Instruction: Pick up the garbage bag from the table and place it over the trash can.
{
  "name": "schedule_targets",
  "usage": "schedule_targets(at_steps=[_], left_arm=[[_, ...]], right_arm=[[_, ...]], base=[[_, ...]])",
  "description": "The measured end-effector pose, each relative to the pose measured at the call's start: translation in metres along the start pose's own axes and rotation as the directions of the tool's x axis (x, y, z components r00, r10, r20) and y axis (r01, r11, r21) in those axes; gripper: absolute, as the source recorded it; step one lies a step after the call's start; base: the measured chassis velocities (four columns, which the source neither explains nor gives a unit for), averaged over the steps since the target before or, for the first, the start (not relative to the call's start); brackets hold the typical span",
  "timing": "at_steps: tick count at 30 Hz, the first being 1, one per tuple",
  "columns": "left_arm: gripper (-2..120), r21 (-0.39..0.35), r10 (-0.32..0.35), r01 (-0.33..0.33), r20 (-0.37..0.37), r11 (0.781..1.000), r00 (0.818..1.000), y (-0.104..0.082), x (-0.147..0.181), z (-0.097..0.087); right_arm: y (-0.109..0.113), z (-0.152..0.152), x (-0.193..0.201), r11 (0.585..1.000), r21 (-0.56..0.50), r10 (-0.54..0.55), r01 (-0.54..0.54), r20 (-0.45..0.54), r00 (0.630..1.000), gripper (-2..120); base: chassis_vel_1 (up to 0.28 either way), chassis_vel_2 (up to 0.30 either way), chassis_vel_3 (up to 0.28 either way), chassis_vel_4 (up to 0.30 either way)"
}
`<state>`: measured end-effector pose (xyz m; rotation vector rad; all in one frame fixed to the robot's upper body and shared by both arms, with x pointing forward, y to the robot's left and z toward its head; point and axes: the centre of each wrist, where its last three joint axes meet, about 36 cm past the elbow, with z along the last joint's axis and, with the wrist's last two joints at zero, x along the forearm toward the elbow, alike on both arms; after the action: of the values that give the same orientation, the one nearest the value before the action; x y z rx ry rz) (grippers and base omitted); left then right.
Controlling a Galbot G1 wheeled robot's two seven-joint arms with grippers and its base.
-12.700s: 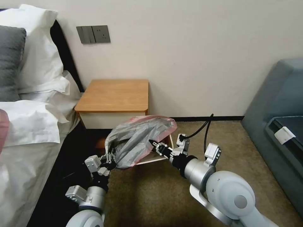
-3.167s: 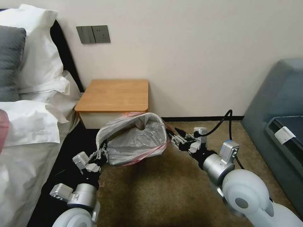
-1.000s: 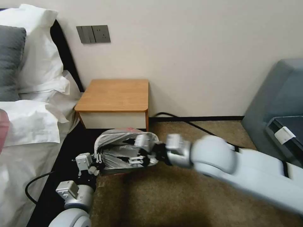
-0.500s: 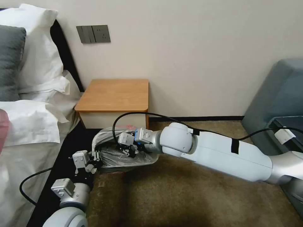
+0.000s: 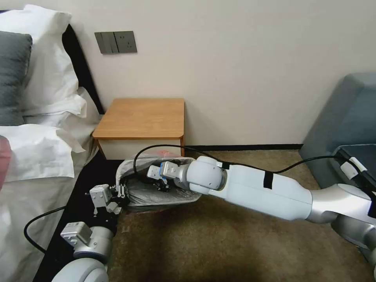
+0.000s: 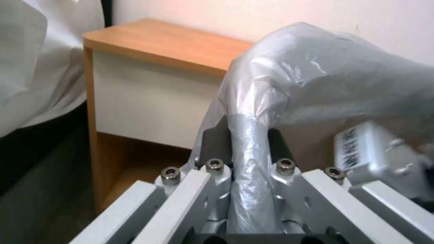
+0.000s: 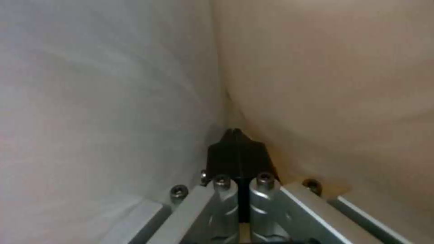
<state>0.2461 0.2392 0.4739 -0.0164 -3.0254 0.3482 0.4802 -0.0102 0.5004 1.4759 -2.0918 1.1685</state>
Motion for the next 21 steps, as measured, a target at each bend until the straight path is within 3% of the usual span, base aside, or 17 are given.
schedule_targets(at_steps=[8,13,16,21], left_arm=[[5,0.006,0.01,-0.01,0.008,1.0,1.0,-0.004,0.001,-0.002],[5,0.007,-0.002,0.002,0.004,1.0,1.0,0.0,-0.001,0.0],[5,0.01,-0.021,0.02,0.017,1.0,1.0,0.005,-0.004,0.002],[5,0.063,-0.044,0.042,0.032,0.997,0.998,0.01,-0.007,0.002]], right_arm=[[-0.001,0.0,-0.004,0.998,0.053,0.02,-0.018,-0.041,0.999,0],[0.001,-0.008,0.013,0.999,0.034,0.025,-0.026,0.008,1.0,0],[0.004,-0.014,0.036,1.0,-0.003,0.014,-0.014,0.055,0.998,0],[0.005,-0.029,0.084,0.985,-0.171,0.034,-0.005,0.169,0.985,0]], base=[[0.0,0.0,0.0,0.0],[0.0,0.0,0.0,0.0],[0.0,0.0,0.0,0.0],[0.0,0.0,0.0,0.0]])
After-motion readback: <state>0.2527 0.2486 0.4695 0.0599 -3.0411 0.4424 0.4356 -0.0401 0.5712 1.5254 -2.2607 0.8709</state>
